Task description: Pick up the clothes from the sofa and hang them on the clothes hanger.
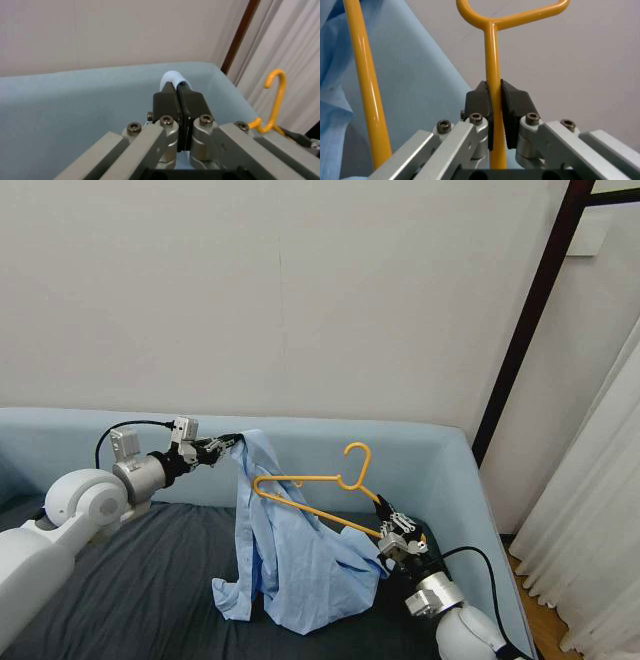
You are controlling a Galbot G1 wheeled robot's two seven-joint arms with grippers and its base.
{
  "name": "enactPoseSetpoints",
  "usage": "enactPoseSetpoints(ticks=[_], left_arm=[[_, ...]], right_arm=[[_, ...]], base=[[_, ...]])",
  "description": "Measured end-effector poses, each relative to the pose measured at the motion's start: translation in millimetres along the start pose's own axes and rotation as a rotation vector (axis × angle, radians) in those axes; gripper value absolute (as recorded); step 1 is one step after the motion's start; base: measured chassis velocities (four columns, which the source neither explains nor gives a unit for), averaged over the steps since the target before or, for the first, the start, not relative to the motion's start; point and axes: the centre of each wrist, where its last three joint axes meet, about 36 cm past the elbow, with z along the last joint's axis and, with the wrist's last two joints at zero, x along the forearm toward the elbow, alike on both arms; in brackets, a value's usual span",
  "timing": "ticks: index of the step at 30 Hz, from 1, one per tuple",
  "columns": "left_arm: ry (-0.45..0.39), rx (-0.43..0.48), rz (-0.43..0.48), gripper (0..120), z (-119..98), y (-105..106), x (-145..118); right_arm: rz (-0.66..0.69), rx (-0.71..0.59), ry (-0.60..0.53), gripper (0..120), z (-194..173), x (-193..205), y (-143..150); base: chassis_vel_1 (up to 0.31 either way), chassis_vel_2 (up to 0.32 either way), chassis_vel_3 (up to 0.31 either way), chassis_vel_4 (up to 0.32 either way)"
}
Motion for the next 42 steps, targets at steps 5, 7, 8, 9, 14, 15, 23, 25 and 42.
enactPoseSetpoints(ticks=[5,7,8,9,14,15,23,25,42], left_arm=[[-0.018,0.014,0.06,0,9,-30,-6],[-0.018,0.014,0.063,0,12,-37,-7],[-0.016,0.013,0.065,0,14,-43,-7],[-0.015,0.014,0.063,0,16,-48,-7],[-0.016,0.028,0.072,0,21,-67,-12],[-0.014,0.028,0.073,0,22,-71,-12],[0.017,0.011,0.022,0,37,-88,-13],[0.021,0.004,-0.001,0,40,-89,-15],[-0.004,-0.002,-0.034,0,28,-81,-23]], right_arm=[[-0.016,-0.022,0.041,5,-7,-8,-1],[-0.022,-0.019,0.053,5,-6,-11,-2],[-0.026,-0.019,0.064,5,-4,-12,-3],[-0.03,-0.022,0.078,5,-2,-14,-4],[-0.032,-0.063,0.155,5,3,-15,-14],[-0.028,-0.072,0.164,5,2,-18,-16],[-0.011,-0.1,0.209,5,-2,-32,-28],[-0.009,-0.097,0.22,5,-3,-32,-34],[-0.03,0.03,0.283,5,13,-4,-73]], base=[[0.0,0.0,0.0,0.0],[0.0,0.0,0.0,0.0],[0.0,0.0,0.0,0.0],[0.0,0.0,0.0,0.0],[0.0,0.0,0.0,0.0],[0.0,0.0,0.0,0.0],[0.0,0.0,0.0,0.0],[0.0,0.0,0.0,0.0],[0.0,0.0,0.0,0.0]])
